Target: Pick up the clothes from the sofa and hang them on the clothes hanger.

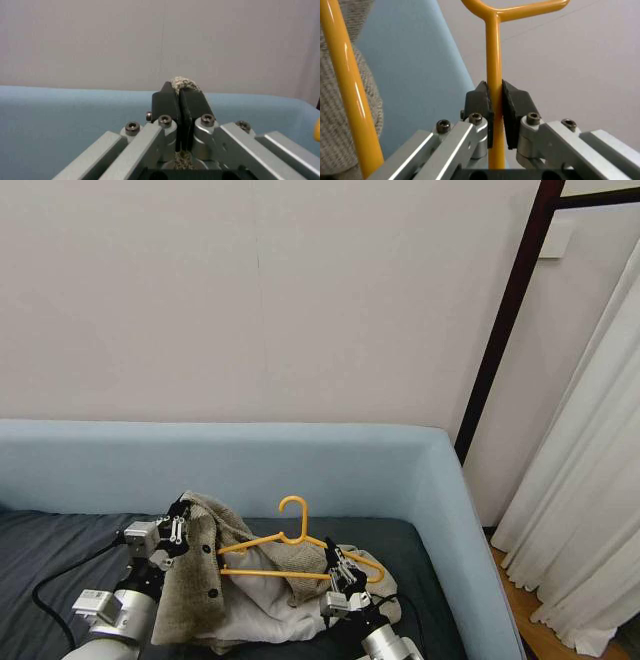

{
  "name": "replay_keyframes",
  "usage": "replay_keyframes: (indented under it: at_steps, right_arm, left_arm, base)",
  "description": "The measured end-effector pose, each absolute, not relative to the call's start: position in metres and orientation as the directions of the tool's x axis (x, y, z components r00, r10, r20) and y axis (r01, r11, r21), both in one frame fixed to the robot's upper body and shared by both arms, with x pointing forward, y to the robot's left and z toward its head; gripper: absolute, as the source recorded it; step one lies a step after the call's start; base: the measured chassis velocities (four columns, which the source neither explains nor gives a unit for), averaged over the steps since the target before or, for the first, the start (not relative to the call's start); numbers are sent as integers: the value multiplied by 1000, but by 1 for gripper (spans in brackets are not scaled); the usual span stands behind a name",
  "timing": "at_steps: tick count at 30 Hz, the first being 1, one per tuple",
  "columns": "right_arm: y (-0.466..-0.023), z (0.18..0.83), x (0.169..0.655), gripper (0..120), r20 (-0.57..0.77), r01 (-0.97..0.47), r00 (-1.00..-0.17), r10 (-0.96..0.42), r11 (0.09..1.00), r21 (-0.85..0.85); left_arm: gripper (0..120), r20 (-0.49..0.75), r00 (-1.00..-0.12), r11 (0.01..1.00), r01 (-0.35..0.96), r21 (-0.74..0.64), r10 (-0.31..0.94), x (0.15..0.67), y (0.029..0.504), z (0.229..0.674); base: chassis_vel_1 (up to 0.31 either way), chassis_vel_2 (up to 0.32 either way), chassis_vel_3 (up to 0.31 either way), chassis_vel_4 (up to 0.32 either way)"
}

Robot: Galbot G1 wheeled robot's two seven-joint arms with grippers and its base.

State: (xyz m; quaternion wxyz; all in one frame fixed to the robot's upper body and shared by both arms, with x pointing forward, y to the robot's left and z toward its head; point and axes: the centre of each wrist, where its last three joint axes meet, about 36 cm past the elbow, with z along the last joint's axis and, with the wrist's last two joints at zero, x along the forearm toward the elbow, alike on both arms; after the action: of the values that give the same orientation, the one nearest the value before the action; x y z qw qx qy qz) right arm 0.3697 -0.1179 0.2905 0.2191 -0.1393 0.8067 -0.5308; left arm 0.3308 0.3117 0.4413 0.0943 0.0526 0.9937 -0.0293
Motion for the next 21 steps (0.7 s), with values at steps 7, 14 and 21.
replay_keyframes:
  at_steps: [7, 14, 21]
  right_arm:
    - [-99, 294, 403, 5, -212, 39, -898, -385, 410, -911]
    - [-89, 309, 414, 5, -227, 46, -900, -371, 439, -898]
    - [-83, 326, 422, 5, -261, 66, -895, -361, 473, -879]
  left_arm:
    - [0, -185, -974, 988, 145, -54, 133, 314, 298, 444]
    - [0, -160, -973, 984, 173, -43, 164, 301, 289, 429]
    - [0, -124, -971, 977, 209, -37, 203, 291, 273, 404]
  base:
    - [0, 0, 0, 0]
    - [0, 0, 0, 0]
    - [0, 0, 0, 0]
